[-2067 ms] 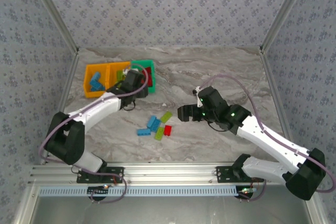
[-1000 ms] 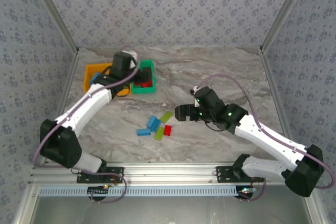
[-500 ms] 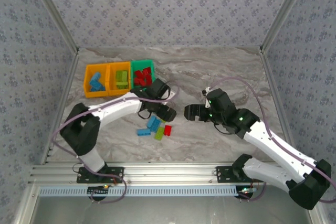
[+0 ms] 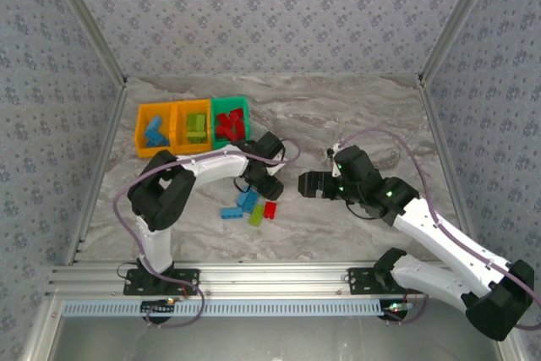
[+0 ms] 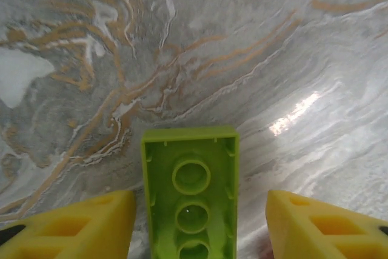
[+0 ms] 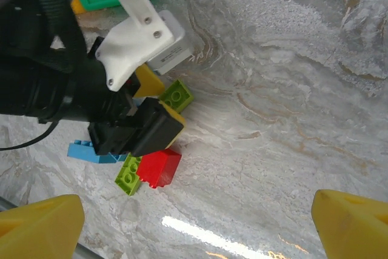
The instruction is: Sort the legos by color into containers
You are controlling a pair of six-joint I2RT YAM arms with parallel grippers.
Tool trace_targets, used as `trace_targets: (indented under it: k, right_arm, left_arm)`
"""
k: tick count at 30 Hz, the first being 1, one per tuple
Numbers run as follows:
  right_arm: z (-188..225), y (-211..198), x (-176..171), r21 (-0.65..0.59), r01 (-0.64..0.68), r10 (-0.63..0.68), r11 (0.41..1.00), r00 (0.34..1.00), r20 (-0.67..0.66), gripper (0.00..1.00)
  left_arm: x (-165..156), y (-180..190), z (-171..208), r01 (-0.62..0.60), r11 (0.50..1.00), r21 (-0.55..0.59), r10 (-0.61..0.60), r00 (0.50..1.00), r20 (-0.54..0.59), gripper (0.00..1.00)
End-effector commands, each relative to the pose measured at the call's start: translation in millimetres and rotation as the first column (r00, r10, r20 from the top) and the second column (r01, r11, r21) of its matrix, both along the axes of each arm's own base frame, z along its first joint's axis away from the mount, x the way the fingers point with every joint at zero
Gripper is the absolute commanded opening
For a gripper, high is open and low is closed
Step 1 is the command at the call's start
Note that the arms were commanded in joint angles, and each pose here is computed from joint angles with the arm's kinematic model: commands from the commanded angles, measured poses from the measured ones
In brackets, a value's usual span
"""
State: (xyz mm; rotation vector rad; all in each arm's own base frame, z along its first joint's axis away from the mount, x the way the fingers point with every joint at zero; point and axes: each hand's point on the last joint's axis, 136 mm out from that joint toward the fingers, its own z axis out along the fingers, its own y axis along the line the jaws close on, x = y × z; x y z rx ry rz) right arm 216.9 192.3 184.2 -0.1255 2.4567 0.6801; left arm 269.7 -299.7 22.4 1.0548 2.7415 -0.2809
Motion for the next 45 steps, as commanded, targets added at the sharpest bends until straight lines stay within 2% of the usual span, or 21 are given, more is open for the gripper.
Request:
trace_targets:
  k: [1, 6, 10, 12, 18, 22, 25, 28, 31, 33, 38, 41, 43, 45]
  right_arm:
    - [-6.7, 0.5, -7.6, 0.008, -0.016, 0.016, 1.0, 0.999, -0.043, 0.99]
    - [-10.7, 3.3, -10.1, 0.008, -0.035, 0.036, 0.999, 0.997, -0.064, 1.0]
    - [-13.4, 9.9, -14.0, 0.02, -0.071, 0.072, 0.997, 0.993, -0.091, 0.99]
    - [-15.9, 10.2, -19.9, 0.02, -0.086, 0.088, 0.996, 0.989, -0.119, 1.0]
    - [-4.3, 17.2, -22.0, 0.07, -0.109, 0.116, 0.992, 0.988, -0.105, 1.0]
    - [0.9, 14.2, -21.7, 0.076, -0.096, 0.103, 0.992, 0.991, -0.084, 1.0]
    - [3.6, 10.6, -21.5, 0.078, -0.083, 0.088, 0.993, 0.994, -0.067, 1.0]
    - [1.7, 6.7, -21.2, 0.071, -0.071, 0.076, 0.995, 0.995, -0.06, 1.0]
    - [3.9, 7.9, -17.4, 0.082, -0.067, 0.071, 0.994, 0.996, -0.045, 1.0]
    - [4.8, 9.4, -16.4, 0.089, -0.07, 0.074, 0.994, 0.996, -0.042, 1.0]
    - [2.8, 7.0, -17.2, 0.081, -0.064, 0.069, 0.995, 0.996, -0.051, 1.0]
    - [1.4, 5.1, -16.7, 0.073, -0.057, 0.061, 0.996, 0.997, -0.054, 1.0]
    - [1.7, 4.1, -14.7, 0.071, -0.048, 0.052, 0.996, 0.997, -0.05, 1.0]
    - [0.8, 3.6, -11.9, 0.068, -0.041, 0.044, 0.997, 0.998, -0.047, 1.0]
  left_arm:
    - [1.0, -0.1, -1.2, 0.004, 1.0, 0.023, -0.004, 1.0, -0.001, 0.55]
    - [6.2, 6.7, -11.5, -0.008, 0.998, 0.068, 0.007, 1.0, 0.023, 0.45]
    - [11.5, 10.0, -8.6, -0.031, 0.998, 0.048, 0.028, 0.998, 0.051, 0.4]
    - [18.6, 9.4, 5.4, -0.056, 0.998, -0.006, 0.057, 0.995, 0.082, 0.35]
    - [60.5, 17.9, 78.8, -0.148, 0.961, -0.233, 0.196, 0.961, 0.197, 0.34]
    - [102.6, 58.4, 124.5, -0.249, 0.915, -0.319, 0.34, 0.899, 0.275, 0.35]
    - [132.5, 101.3, 156.5, -0.329, 0.86, -0.391, 0.464, 0.823, 0.328, 0.36]
    - [158.1, 150.5, 172.4, -0.416, 0.809, -0.415, 0.569, 0.73, 0.378, 0.36]
    - [182.1, 195.2, 168.8, -0.511, 0.745, -0.428, 0.661, 0.65, 0.375, 0.36]
    - [197.8, 214.0, 159.7, -0.542, 0.717, -0.439, 0.693, 0.624, 0.361, 0.36]
    - [224.1, 236.5, 130.7, -0.602, 0.689, -0.403, 0.722, 0.621, 0.305, 0.38]
    - [227.4, 237.4, 127.6, -0.606, 0.686, -0.402, 0.724, 0.623, 0.296, 0.46]
    - [224.5, 233.1, 133.2, -0.596, 0.682, -0.424, 0.725, 0.628, 0.284, 0.55]
    - [217.7, 227.5, 142.8, -0.579, 0.684, -0.444, 0.72, 0.635, 0.281, 0.57]
